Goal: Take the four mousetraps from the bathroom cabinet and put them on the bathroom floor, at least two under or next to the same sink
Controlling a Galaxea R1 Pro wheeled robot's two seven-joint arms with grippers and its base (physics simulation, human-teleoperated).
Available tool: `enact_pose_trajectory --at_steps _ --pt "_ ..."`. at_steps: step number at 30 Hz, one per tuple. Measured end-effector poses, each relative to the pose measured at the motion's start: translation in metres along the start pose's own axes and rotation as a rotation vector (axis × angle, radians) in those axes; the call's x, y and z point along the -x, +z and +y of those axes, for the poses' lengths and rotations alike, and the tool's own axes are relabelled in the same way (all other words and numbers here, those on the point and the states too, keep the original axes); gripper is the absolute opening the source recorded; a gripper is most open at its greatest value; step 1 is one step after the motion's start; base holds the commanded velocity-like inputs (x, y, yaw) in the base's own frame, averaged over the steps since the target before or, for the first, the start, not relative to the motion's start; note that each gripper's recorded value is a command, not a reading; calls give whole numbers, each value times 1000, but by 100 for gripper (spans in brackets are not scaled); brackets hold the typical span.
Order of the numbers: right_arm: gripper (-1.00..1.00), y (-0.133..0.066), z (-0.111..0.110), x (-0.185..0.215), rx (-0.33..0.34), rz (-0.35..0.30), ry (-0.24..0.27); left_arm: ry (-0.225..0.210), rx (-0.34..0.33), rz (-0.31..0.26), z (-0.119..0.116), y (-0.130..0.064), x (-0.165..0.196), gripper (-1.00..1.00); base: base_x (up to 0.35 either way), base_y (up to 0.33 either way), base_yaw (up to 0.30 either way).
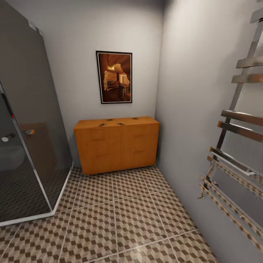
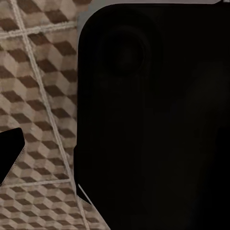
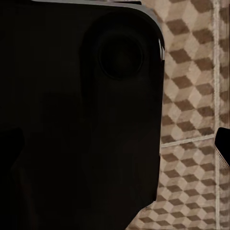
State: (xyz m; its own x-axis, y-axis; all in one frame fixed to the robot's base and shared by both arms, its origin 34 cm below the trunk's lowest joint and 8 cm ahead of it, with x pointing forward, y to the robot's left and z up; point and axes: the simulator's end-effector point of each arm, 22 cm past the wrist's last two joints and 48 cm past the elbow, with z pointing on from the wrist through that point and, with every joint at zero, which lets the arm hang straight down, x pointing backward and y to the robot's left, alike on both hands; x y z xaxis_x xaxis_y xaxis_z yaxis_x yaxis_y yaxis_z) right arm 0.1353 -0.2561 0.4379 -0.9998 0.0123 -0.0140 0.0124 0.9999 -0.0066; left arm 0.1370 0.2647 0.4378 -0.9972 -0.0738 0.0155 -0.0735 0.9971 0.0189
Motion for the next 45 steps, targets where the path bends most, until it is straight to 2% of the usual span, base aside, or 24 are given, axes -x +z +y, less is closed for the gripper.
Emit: enact_pose_trajectory --at_steps 12,28,45 --pt "100 0 1 0 1 0 0 0 0 0 0 0 0 100 332 0 16" --pt "100 0 1 1 1 -3 1 0 0 -2 0 0 1 100 332 0 199" --pt "100 0 -1 1 -1 -3 2 -1 0 -3 0 0 1 100 332 0 15"
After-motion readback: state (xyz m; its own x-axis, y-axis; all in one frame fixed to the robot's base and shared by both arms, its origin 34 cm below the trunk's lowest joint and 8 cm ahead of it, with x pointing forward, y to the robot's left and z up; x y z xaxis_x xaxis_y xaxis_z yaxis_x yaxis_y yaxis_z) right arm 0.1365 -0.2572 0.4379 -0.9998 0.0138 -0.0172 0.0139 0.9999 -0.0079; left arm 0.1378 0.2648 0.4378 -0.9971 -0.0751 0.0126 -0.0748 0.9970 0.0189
